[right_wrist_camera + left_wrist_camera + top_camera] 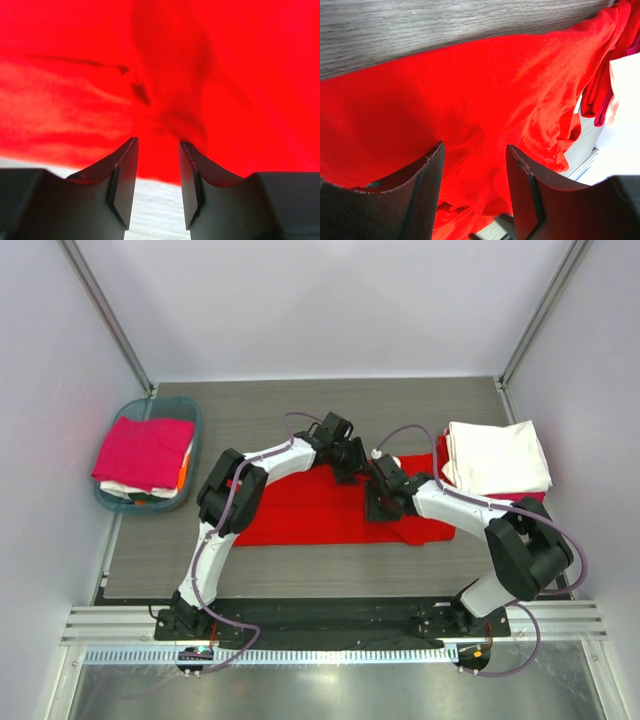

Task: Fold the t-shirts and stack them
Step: Fold the tshirt

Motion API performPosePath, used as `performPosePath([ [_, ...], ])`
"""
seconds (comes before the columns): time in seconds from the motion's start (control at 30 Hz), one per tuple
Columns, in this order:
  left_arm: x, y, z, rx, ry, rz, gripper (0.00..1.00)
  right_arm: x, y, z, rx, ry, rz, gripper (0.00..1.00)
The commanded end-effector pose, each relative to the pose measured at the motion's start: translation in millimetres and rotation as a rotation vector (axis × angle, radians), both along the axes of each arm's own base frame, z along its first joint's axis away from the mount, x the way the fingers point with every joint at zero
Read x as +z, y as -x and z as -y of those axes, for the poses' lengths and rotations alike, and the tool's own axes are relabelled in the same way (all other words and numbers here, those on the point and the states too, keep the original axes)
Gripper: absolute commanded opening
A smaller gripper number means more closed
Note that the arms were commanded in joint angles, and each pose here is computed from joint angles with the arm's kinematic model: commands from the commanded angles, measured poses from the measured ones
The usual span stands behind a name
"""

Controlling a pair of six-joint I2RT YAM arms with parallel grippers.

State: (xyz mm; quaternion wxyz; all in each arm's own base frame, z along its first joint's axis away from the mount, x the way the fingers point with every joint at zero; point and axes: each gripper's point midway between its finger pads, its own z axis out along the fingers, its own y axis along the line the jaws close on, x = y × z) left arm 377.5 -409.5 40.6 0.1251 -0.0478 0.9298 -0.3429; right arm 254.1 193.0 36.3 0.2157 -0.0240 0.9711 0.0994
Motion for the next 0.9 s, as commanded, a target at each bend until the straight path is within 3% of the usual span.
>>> performPosePath([
  [0.0, -3, 1, -9, 0.004, -0.046, 0.021, 0.54, 18, -30, 8, -0.065, 0.032, 0.086, 0.43],
  [0.2, 2, 1, -10, 0.006, -0.044, 0.027, 0.54, 20, -42, 26, -0.096, 0.114, 0.098, 0.43],
  [0.57, 3, 1, -9, 0.005, -0.039, 0.025, 0.54, 11, -58, 49, -0.127, 0.111, 0.062, 0.4],
  [0.7, 8, 0, -9, 0.005, -0.036, 0.036, 0.54, 11, -65, 52, -0.126, 0.064, 0.047, 0.29],
  [0.87, 13, -1, -9, 0.002, -0.036, 0.05, 0.54, 23, -61, 30, -0.079, -0.11, -0.007, 0.08],
])
